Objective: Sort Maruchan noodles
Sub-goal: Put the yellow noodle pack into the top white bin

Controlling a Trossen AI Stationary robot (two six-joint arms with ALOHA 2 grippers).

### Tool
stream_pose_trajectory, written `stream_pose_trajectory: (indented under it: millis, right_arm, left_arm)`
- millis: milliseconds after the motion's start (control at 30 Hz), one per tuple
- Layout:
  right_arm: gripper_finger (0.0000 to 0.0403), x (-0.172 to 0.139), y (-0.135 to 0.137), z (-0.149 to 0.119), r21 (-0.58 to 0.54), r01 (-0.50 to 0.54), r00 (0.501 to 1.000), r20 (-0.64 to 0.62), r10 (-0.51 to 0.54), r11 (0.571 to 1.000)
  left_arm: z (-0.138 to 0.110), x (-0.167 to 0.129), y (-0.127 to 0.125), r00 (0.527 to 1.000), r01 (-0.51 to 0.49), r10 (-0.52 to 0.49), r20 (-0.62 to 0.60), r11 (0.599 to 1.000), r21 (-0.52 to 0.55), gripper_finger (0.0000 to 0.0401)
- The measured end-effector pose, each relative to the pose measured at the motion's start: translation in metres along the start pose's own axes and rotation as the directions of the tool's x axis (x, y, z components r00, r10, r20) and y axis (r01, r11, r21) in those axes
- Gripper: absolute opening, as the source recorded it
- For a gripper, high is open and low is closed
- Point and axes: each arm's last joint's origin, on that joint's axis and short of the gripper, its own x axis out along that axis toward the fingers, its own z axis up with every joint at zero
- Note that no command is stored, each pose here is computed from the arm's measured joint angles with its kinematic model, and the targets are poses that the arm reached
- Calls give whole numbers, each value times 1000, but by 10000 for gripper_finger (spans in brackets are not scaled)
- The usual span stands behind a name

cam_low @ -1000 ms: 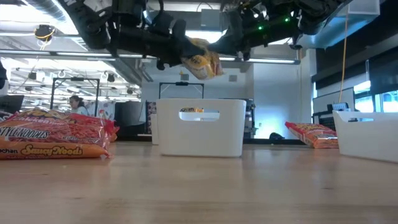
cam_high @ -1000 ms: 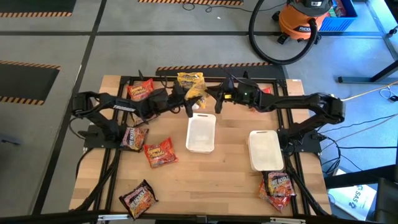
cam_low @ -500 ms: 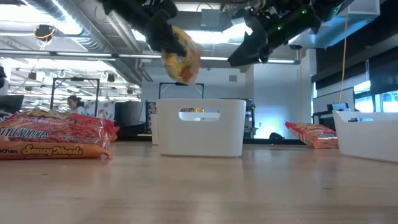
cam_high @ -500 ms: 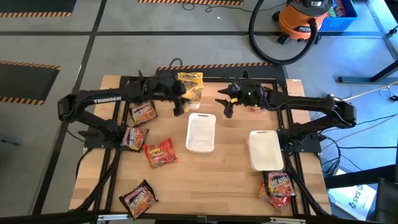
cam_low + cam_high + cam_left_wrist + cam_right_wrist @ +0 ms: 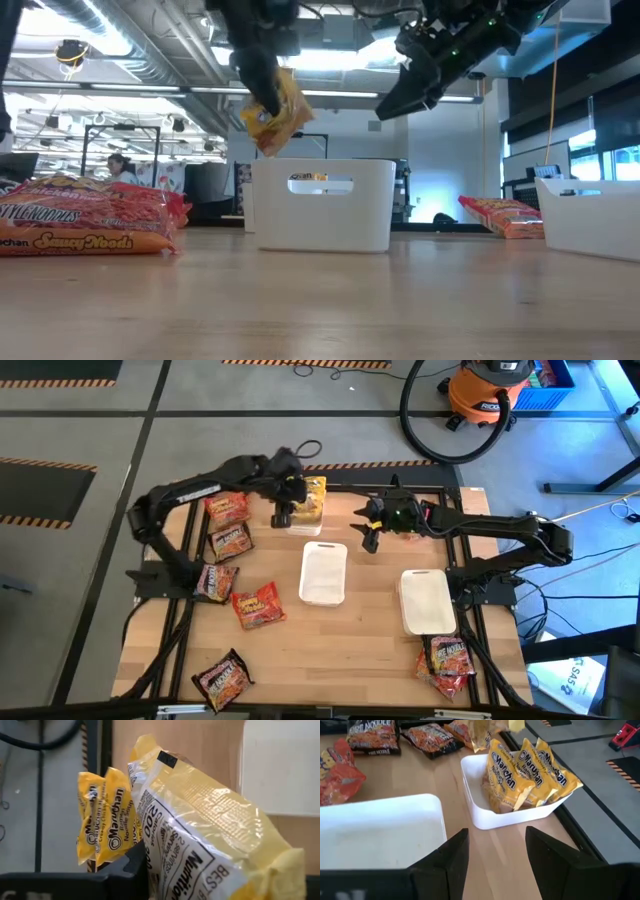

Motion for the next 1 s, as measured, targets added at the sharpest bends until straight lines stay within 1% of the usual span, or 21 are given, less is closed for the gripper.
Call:
stream_pose_trajectory:
  millis: [200, 367, 667, 867, 1000]
  right_arm:
    - [177, 0, 0, -2, -16, -4, 1000, -21, 3, 1000]
    - [177, 0, 0, -3, -16, -5, 999, -32, 5, 1000]
    - [177, 0, 0, -3, -16, -6, 999, -32, 5, 1000]
    - [177, 0, 0, -3, -16, -6, 1000, -31, 6, 1000]
    - [177, 0, 0, -3, -16, -6, 1000, -30, 6, 1000]
  left_arm:
    - [16, 21, 14, 992, 69, -62, -111, 996, 60, 137]
    - [23, 41, 19, 981, 113, -99, -169, 991, 70, 137]
    - [19, 76, 17, 953, 178, -154, -262, 981, 70, 136]
    - [15, 90, 21, 940, 194, -170, -295, 979, 54, 136]
    - [11, 98, 22, 924, 209, -182, -337, 977, 45, 136]
